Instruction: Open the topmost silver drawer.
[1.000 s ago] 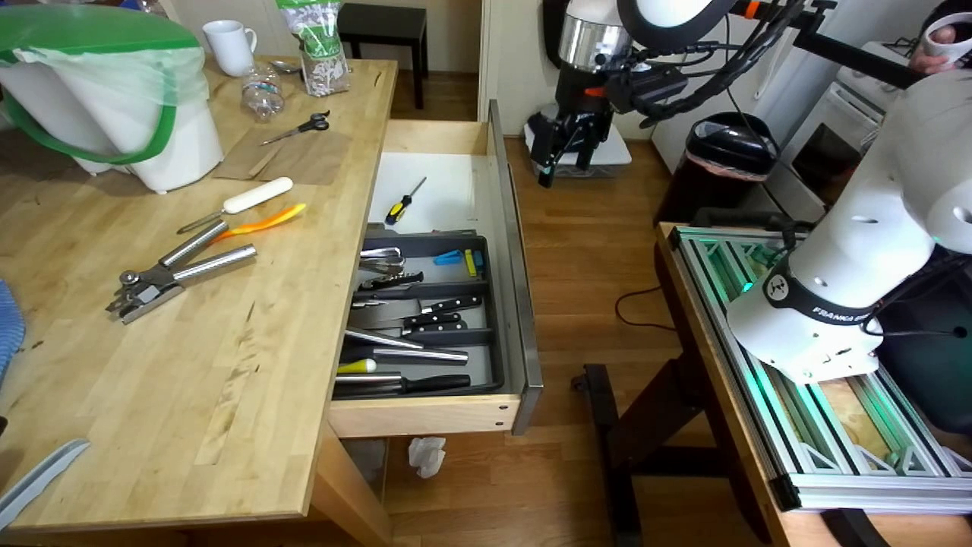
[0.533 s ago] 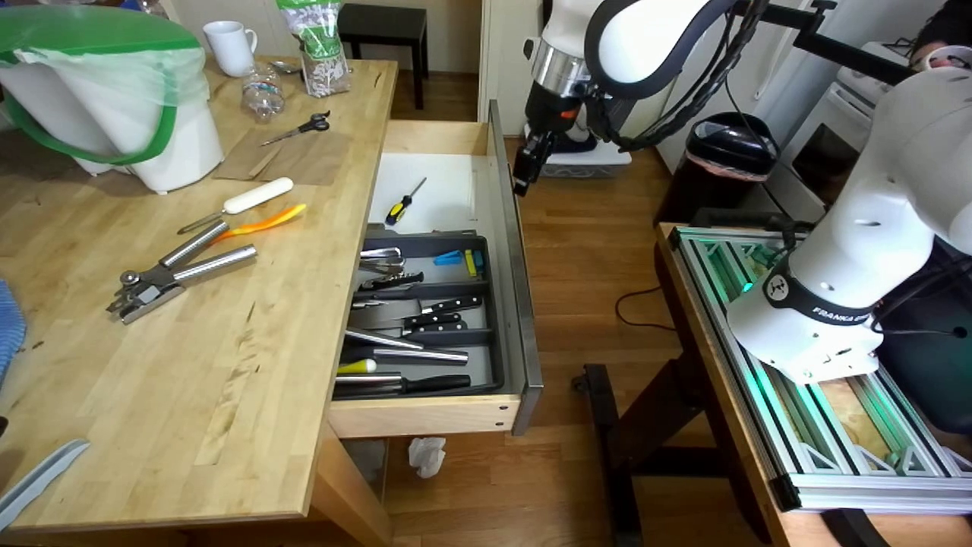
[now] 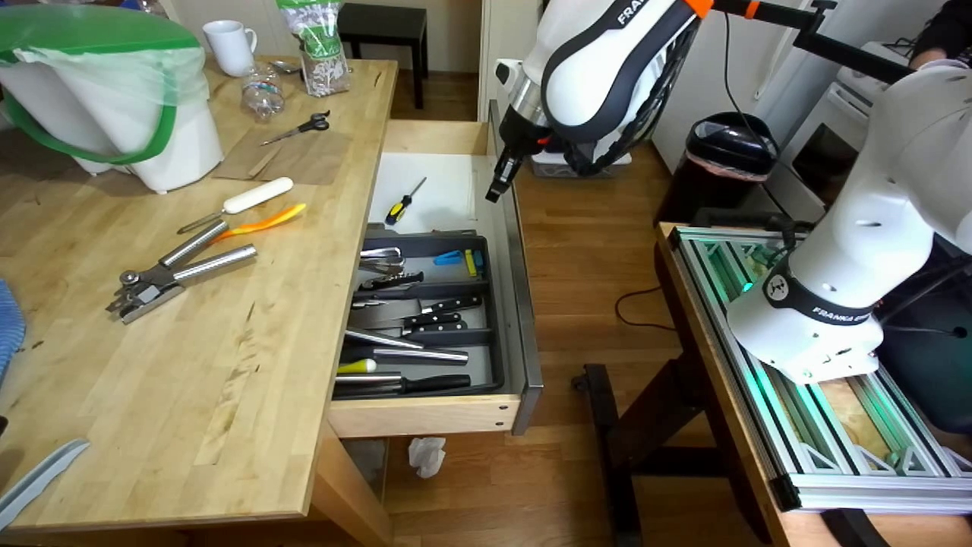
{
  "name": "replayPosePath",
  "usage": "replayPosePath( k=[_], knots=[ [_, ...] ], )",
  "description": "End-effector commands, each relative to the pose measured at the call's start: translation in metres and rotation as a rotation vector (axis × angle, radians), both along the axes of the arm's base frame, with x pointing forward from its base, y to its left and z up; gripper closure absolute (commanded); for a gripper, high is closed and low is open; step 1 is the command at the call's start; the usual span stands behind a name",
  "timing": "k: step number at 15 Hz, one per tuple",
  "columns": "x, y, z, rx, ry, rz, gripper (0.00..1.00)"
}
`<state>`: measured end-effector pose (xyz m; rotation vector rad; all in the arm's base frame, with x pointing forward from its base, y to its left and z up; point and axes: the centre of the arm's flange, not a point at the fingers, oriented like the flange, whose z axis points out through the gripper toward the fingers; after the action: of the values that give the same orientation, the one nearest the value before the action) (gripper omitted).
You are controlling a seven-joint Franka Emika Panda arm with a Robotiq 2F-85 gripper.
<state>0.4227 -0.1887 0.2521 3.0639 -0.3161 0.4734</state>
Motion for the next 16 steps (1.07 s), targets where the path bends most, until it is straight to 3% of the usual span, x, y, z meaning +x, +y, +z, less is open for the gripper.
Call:
replayPosePath(
  k=[1, 4, 16],
  knots=[
    [0.000, -0.016, -0.029, 0.017, 0.014, 0.037, 1.00],
    [-0.009, -0.025, -0.041, 0.027, 0.040, 0.055, 1.00],
    [-0.022, -0.037, -0.052, 0.042, 0.015, 0.122, 1.00]
  ],
)
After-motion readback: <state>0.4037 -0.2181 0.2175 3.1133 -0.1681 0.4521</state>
